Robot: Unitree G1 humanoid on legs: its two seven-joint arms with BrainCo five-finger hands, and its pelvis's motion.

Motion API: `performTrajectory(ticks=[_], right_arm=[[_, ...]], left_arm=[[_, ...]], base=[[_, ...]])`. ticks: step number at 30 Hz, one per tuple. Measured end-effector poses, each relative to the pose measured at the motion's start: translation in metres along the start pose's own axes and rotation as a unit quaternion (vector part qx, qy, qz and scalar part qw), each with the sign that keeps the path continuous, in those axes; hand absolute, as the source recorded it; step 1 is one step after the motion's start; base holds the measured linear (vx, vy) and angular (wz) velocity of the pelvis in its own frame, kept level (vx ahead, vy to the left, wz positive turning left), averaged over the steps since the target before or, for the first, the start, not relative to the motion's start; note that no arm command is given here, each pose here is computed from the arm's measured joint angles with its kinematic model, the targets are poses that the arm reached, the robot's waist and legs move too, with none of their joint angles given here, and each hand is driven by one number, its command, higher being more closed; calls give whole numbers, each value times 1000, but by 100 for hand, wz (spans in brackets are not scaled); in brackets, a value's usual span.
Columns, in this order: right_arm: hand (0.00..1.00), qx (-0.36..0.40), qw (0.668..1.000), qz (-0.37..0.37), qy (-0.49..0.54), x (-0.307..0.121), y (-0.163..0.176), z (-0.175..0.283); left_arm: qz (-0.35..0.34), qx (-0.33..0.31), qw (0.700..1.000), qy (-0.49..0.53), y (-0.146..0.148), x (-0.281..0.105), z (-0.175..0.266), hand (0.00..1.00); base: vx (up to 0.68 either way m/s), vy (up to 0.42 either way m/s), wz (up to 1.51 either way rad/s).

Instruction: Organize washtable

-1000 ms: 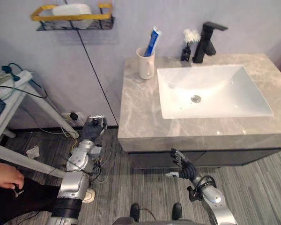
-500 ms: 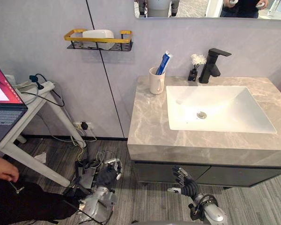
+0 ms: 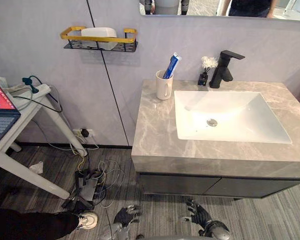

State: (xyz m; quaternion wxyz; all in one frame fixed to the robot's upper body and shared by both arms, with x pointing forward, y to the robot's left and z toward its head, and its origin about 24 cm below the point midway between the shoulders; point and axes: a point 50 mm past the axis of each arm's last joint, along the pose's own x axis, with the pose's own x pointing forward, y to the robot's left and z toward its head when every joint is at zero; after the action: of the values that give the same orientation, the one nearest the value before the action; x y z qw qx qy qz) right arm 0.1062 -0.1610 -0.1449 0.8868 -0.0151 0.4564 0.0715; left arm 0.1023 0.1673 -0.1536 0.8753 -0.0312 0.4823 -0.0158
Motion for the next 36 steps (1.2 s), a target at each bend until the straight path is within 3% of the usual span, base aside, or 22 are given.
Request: performTrajectory(ticks=[3,5,13,17,21,23,28,36], right_arm=[[0,39,997,-40,53,0,-11,-21],[0,78,992,-66,68,-1,-15,-30],[0,163,981,-85,53,3,-11,-24],[0,199,973,-113,38,5,-28,-16],[0,191,972,-111,83,4,-16,-32],[0,138,984,-84,81,10,-10,-21],[0,87,989,-72,96,8,-16,-25],[0,189,971,-111,90,2,-18,-37]], left_arm=[[63,44,996,46,15,2,-12,0],[93,29,994,59,22,0,-17,0],[108,27,993,36,31,6,4,0],[104,30,994,27,21,9,8,0],[131,-18,991,26,37,4,4,0],[134,-68,988,25,36,4,2,0],[116,-77,990,13,27,7,8,0],[127,-64,989,27,33,4,1,0]], base=[[-34,7,-26],[-53,17,-41],[-128,55,-77],[-130,52,-113],[9,-72,-107],[-140,-186,-187],[-111,-121,-58],[-89,16,-20]])
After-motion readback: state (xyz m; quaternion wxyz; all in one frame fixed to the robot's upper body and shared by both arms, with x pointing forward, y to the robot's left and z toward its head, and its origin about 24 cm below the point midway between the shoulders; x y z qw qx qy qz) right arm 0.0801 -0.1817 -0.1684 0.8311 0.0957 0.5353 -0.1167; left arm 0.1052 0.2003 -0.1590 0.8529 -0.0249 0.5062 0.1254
